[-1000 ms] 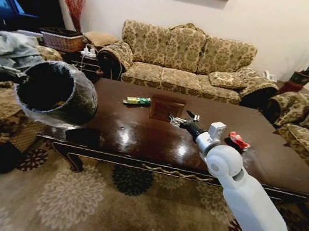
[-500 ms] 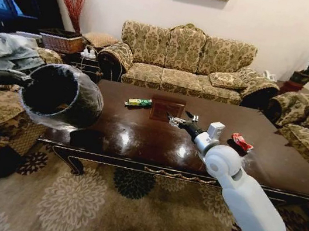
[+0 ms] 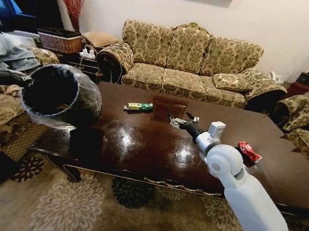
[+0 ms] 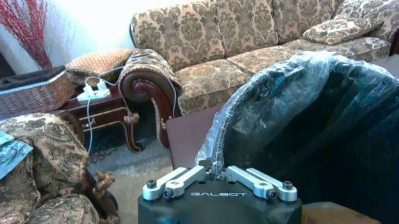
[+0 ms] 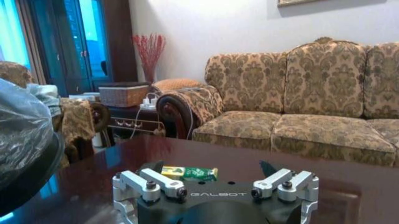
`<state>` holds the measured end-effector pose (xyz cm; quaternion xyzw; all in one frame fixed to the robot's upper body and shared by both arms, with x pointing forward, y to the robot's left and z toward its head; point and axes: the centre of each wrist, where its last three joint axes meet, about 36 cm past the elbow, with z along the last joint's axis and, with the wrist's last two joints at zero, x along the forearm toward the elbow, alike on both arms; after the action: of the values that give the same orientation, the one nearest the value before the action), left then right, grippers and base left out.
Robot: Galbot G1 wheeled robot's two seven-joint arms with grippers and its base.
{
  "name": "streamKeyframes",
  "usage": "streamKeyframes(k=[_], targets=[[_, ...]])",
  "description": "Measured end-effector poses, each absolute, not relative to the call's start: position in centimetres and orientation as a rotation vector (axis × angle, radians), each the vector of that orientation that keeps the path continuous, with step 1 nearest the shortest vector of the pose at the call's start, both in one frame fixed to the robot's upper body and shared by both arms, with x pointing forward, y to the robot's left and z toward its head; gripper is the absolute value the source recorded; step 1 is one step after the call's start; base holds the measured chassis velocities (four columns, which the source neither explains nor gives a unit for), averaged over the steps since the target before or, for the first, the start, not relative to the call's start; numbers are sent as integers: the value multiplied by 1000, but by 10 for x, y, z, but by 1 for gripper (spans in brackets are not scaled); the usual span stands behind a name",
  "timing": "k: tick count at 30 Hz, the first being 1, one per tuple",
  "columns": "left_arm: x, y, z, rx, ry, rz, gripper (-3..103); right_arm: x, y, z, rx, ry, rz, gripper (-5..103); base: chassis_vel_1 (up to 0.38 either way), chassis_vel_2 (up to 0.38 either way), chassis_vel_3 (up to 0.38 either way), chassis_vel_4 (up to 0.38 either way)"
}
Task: Move to the front of the table and place the trash on the table into the trash bin.
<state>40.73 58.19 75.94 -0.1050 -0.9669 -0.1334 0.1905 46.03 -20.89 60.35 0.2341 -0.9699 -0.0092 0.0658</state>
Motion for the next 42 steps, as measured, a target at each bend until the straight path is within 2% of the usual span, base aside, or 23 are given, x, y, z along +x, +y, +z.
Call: streamKeyframes(k=[42], targets=[[408, 575, 758, -307, -2720, -370, 0, 485, -194, 597, 718, -2885, -23, 100, -10, 7, 8, -9]])
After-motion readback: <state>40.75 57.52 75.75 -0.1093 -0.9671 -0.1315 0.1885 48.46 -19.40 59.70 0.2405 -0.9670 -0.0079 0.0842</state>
